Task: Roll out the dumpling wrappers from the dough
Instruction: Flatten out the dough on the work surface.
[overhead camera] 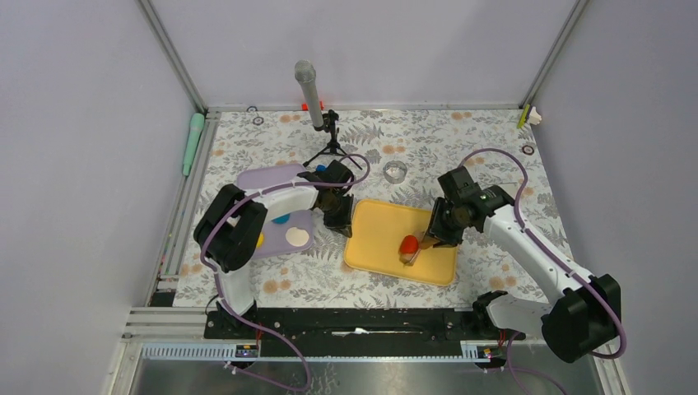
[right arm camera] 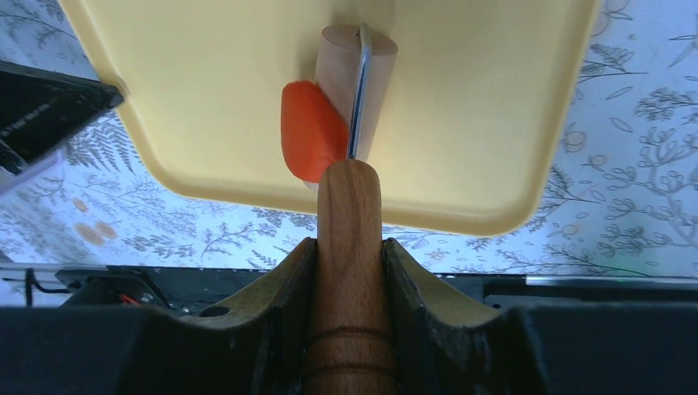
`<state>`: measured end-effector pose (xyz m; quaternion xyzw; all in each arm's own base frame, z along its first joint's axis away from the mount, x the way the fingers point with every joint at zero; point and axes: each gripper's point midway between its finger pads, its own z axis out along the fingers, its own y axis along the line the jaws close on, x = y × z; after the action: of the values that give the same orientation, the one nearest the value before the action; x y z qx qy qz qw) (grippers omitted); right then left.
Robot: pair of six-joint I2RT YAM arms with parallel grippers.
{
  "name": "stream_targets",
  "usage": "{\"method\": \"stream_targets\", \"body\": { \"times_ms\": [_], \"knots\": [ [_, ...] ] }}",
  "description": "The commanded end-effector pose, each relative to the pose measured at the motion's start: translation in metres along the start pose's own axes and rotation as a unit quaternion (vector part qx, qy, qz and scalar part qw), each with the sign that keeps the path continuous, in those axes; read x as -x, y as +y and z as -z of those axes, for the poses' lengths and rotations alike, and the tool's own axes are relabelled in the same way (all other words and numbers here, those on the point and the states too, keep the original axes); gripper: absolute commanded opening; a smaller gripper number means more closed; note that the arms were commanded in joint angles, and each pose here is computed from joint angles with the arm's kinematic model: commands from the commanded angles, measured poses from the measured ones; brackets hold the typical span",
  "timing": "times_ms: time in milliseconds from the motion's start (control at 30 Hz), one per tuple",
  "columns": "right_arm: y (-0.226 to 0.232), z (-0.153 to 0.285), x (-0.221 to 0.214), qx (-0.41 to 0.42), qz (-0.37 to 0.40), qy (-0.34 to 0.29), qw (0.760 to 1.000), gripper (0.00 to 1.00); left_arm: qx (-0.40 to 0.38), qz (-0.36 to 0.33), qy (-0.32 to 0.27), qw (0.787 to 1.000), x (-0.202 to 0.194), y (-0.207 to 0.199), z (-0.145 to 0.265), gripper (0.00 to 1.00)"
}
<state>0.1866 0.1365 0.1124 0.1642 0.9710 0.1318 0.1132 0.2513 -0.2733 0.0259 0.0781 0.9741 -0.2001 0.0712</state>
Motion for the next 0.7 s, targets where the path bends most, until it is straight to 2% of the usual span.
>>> {"method": "stream_targets", "body": {
  "times_ms": [0,133,333,567,667],
  "knots": [
    [-0.036,0.012,0.002,-0.082,0.042,-0.003,0.996,0.00,0.004,0.001,-0.057,0.998,0.042,0.012,0.004,0.00],
    [-0.027,0.030,0.015,-0.076,0.059,-0.021,0.995,0.00,-0.017,-0.003,-0.047,0.999,0.040,0.005,0.002,0.00],
    [0.014,0.047,0.025,0.008,0.071,-0.025,0.997,0.00,-0.022,-0.017,-0.043,0.999,0.042,0.001,0.005,0.00],
    [0.053,0.037,0.025,0.094,0.051,-0.003,0.994,0.00,-0.029,-0.016,-0.036,0.999,0.040,-0.001,0.004,0.00],
    [0.065,0.030,0.032,0.118,0.040,-0.012,0.992,0.00,-0.024,-0.010,-0.032,0.999,0.037,0.002,0.001,0.00]
  ]
}}
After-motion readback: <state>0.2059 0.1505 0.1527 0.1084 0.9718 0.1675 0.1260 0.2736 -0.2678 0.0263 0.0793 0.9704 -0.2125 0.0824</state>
